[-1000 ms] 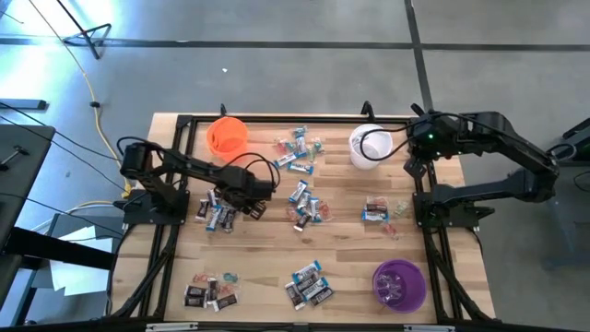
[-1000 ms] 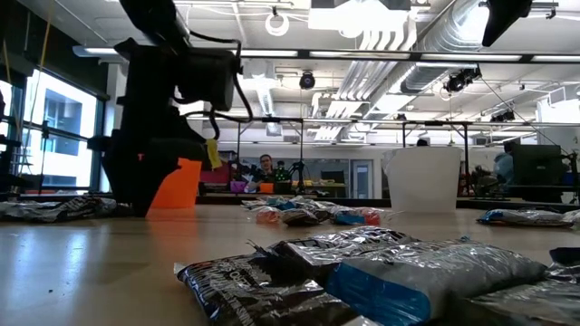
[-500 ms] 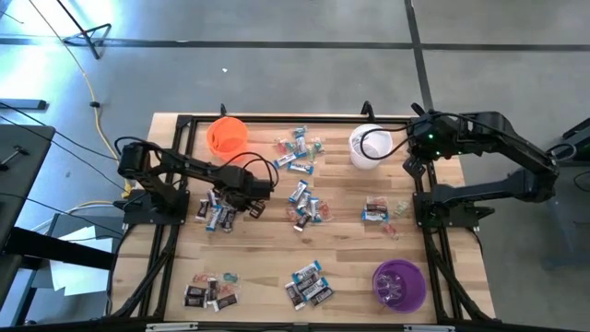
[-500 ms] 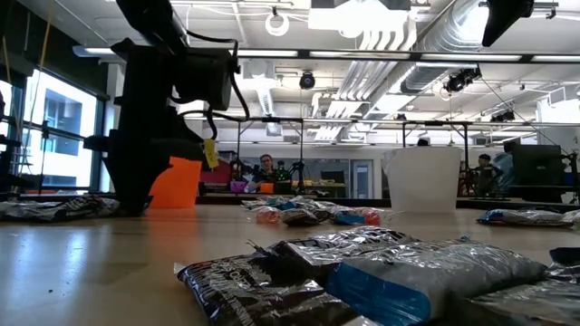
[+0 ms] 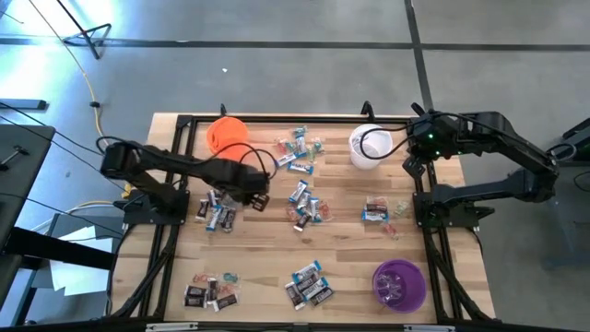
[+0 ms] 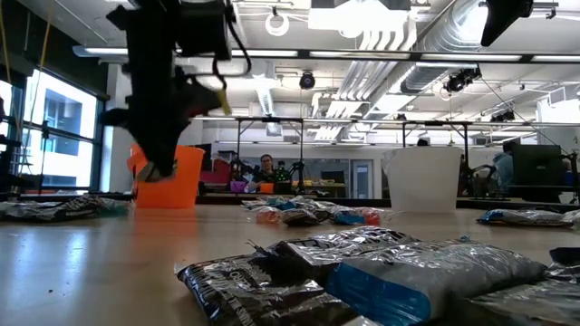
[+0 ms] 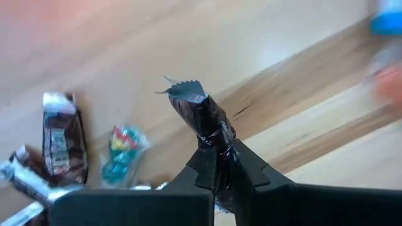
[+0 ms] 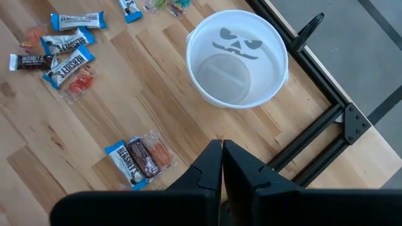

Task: Sort candy
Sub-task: Put the brown chocolate into the orange bucket

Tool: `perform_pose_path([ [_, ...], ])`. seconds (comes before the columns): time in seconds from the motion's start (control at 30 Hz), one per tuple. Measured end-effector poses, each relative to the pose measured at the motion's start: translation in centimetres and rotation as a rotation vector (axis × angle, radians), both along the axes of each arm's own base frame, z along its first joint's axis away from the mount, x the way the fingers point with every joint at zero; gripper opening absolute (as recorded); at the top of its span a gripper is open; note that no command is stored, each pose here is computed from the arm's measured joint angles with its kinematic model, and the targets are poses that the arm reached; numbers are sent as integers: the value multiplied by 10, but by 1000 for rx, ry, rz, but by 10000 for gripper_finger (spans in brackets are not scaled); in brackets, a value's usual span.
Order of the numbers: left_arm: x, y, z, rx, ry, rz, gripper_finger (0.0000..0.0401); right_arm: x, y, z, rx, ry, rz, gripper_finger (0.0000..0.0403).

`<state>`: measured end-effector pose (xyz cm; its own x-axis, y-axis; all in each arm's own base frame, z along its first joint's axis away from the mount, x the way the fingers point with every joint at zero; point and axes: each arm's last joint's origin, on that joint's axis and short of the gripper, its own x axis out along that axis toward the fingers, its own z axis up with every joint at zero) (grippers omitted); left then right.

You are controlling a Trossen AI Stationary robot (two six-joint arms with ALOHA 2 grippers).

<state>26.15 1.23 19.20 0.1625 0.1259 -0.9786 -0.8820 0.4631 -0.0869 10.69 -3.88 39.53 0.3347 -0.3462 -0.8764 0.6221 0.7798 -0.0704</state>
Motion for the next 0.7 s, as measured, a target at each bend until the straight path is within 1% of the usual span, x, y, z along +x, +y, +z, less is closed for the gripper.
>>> perform_pose_path([
  [0.1,-4,3,14,54,-52,29,1,0,0,0,0,0,0,9],
  [0.2,-9,12,33,166,-118,58,1,1,0,0,-3,-10,0,9],
  [0.33,-21,32,55,337,-117,86,1,2,-1,1,-7,-24,0,9],
  [0.43,-33,52,71,434,-97,123,1,3,-1,2,-12,-39,0,9],
  [0.53,-45,71,80,522,-67,167,2,5,-1,3,-8,-67,-22,9],
  [0.6,-54,85,85,557,-41,199,2,6,-2,3,-4,-82,-38,9],
  [0.7,-65,105,85,562,12,222,2,6,-2,3,0,-84,-45,9],
])
